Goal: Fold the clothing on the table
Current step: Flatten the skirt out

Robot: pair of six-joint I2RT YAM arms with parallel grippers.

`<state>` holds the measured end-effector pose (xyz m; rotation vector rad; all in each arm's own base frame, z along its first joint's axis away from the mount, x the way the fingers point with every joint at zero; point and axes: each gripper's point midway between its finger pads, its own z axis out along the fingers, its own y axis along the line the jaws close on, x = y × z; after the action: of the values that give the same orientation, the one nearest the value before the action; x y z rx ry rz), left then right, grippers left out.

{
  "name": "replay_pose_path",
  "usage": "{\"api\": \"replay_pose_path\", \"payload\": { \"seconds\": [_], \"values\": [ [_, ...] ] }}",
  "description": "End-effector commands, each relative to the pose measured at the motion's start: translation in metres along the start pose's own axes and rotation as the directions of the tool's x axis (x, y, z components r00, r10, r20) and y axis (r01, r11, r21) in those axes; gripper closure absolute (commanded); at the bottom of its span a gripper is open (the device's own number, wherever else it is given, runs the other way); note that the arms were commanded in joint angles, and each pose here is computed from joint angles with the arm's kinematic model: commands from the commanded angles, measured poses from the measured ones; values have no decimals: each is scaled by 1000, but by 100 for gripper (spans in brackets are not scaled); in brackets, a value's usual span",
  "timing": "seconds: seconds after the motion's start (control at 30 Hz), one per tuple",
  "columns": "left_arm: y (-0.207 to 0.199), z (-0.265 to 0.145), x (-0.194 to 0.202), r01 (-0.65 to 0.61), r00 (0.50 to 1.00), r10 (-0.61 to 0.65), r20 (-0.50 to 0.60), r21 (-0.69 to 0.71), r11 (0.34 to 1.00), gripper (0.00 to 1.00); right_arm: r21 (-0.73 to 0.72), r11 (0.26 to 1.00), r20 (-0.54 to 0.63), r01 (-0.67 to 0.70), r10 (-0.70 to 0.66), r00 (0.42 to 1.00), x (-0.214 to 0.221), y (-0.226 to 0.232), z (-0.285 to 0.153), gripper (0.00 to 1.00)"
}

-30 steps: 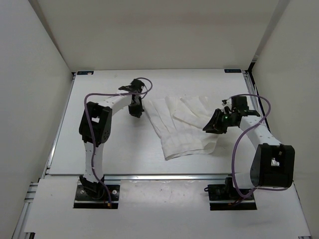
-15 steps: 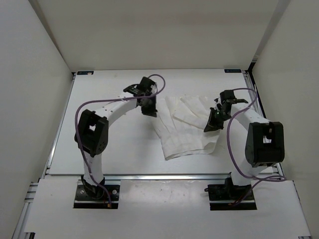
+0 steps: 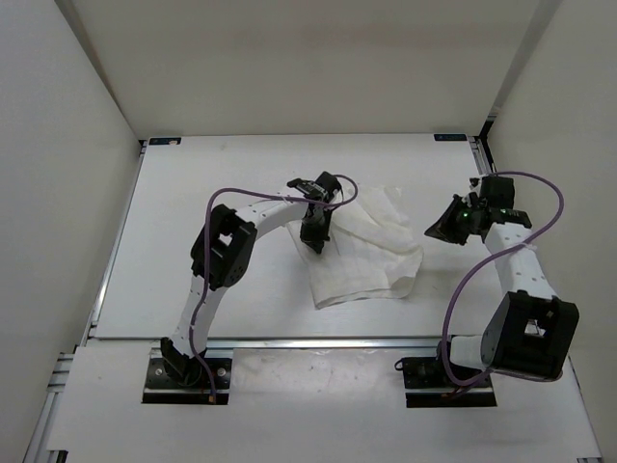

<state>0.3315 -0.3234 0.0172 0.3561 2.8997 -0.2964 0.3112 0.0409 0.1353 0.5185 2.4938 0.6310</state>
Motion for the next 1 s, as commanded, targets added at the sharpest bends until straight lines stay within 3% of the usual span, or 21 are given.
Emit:
{"api": "replay_pose_path", "payload": {
  "seconds": [0.0, 0.33, 0.47, 0.6, 0.67, 0.73, 0.8, 0.87, 0.97],
  "values": [
    [46, 4, 13, 41, 995, -54, -81, -154, 987, 100, -77, 997, 17, -25, 27, 999, -1, 9, -3, 100],
    [148, -3, -38, 298, 951, -308, -18, -197, 934, 100, -144, 989, -147, 40, -61, 987, 31, 35, 25, 94],
    [139, -19, -60, 278, 960, -281, 5, -154, 948, 100, -247, 960, -232, 134, -193, 953, 39, 80, 38, 96],
    [102, -58, -70, 233, 970, -229, 76, -47, 971, 100, -389, 897, -255, 209, -323, 911, 37, 141, 45, 96],
    [93, -76, -75, 231, 964, -228, 138, -6, 973, 85, -424, 880, -322, 217, -369, 872, 54, 157, 62, 94],
    [98, -88, -67, 243, 957, -239, 164, -4, 970, 74, -464, 858, -361, 222, -412, 837, 63, 179, 63, 84],
    [110, -112, -68, 273, 938, -270, 217, 16, 962, 71, -472, 848, -408, 242, -453, 792, 78, 187, 76, 60],
    [125, -122, -64, 308, 922, -304, 241, 19, 951, 70, -457, 843, -426, 282, -486, 763, 88, 190, 81, 59],
    [151, -135, -57, 360, 897, -351, 270, 17, 933, 69, -465, 833, -473, 300, -520, 711, 114, 183, 89, 71]
  ]
}}
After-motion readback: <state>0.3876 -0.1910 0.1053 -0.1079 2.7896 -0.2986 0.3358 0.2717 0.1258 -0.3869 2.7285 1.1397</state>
